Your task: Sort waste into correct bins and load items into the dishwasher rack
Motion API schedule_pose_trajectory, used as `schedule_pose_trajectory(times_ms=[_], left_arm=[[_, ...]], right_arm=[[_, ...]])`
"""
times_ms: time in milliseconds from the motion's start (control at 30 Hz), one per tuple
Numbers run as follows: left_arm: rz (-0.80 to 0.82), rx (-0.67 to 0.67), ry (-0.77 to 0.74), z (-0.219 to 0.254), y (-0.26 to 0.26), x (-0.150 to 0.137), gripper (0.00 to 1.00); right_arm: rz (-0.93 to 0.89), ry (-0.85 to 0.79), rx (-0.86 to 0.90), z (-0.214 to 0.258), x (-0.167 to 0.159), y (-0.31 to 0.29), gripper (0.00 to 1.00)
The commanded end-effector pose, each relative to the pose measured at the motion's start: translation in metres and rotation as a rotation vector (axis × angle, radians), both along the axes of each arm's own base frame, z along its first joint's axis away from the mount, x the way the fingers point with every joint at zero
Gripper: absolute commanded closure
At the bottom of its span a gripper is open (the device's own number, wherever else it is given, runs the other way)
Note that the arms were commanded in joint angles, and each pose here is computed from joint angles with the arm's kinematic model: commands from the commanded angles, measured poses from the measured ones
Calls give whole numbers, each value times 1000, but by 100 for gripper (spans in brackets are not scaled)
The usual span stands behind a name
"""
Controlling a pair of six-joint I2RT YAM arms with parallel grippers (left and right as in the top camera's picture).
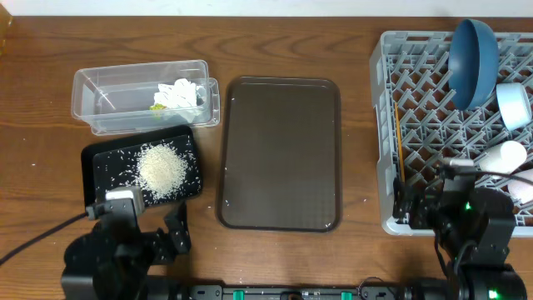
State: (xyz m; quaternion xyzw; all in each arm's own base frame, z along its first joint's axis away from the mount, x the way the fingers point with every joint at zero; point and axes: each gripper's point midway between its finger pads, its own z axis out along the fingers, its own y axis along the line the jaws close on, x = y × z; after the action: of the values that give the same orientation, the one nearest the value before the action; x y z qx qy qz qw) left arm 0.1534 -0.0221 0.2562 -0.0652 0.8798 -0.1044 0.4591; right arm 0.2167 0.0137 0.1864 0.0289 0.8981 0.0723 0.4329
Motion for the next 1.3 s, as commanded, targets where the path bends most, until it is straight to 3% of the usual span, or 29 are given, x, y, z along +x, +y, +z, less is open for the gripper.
schedule_pose_trajectory(times_ms=[0,333,800,1100,1267], left_arm=[[1,12,-15,0,1,-2,5],[0,12,-14,0,1,-1,4],[0,12,-14,0,1,-1,4],[1,12,-14,0,1,-1,4],[0,12,-14,0,1,-1,4]], right_arm=[[-3,29,14,-7,-8,2,1],[-4,171,20,-32,-32,3,1],[3,191,21,-36,-37,4,1],[74,53,-31,-19,-47,12,1],[74,-144,-30,-11,-31,14,1]])
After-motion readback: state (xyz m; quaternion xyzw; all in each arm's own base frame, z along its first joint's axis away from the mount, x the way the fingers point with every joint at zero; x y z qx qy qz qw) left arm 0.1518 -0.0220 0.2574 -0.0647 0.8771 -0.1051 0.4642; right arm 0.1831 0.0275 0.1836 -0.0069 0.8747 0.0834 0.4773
